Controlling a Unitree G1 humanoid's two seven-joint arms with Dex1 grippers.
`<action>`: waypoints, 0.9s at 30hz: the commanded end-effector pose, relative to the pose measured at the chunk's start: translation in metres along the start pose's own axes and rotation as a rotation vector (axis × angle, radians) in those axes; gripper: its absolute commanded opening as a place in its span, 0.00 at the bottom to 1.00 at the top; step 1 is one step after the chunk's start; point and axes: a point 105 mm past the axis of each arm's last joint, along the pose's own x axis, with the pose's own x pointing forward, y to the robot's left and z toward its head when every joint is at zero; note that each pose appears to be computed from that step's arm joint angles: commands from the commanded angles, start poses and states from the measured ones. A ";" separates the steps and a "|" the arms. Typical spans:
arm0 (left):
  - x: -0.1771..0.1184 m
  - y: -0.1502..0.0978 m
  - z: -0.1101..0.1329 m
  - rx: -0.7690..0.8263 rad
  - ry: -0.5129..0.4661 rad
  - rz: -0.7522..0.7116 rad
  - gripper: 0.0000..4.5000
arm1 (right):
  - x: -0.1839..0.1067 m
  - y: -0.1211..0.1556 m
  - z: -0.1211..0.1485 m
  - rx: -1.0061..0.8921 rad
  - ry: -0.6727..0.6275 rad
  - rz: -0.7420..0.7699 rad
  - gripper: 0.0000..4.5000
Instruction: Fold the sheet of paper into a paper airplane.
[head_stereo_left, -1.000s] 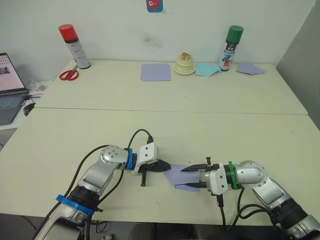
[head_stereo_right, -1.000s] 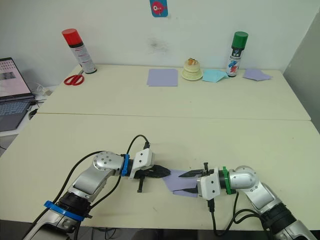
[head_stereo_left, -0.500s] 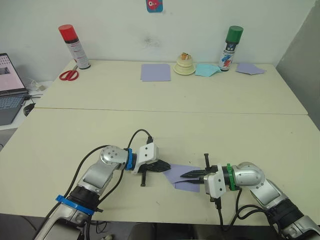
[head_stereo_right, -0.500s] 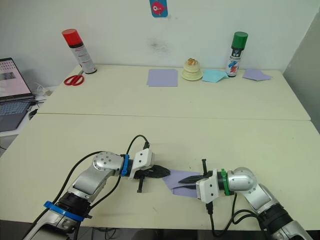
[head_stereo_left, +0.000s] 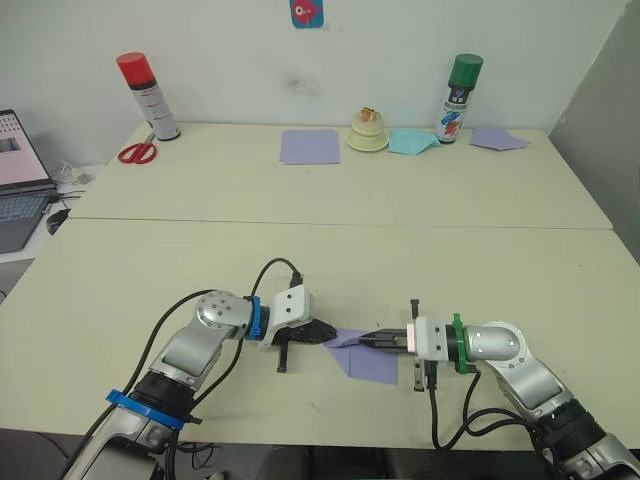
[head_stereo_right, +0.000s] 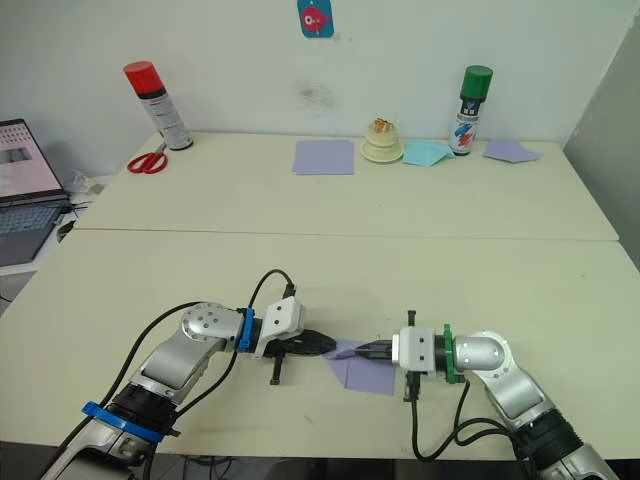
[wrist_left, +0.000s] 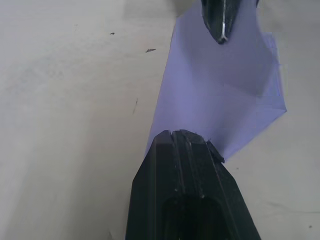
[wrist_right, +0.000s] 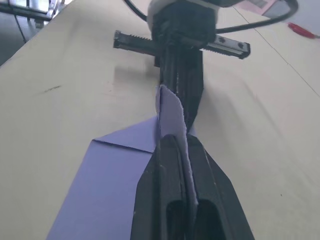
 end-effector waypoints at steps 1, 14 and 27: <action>-0.007 -0.012 -0.048 -0.127 0.156 -0.007 0.00 | -0.003 -0.013 0.006 0.119 0.005 -0.069 0.00; -0.008 -0.011 -0.049 -0.131 0.158 0.004 0.00 | -0.005 -0.015 -0.005 0.379 0.116 -0.105 0.00; -0.007 -0.012 -0.050 -0.132 0.161 0.007 0.00 | -0.012 -0.013 -0.026 0.509 0.219 -0.172 0.00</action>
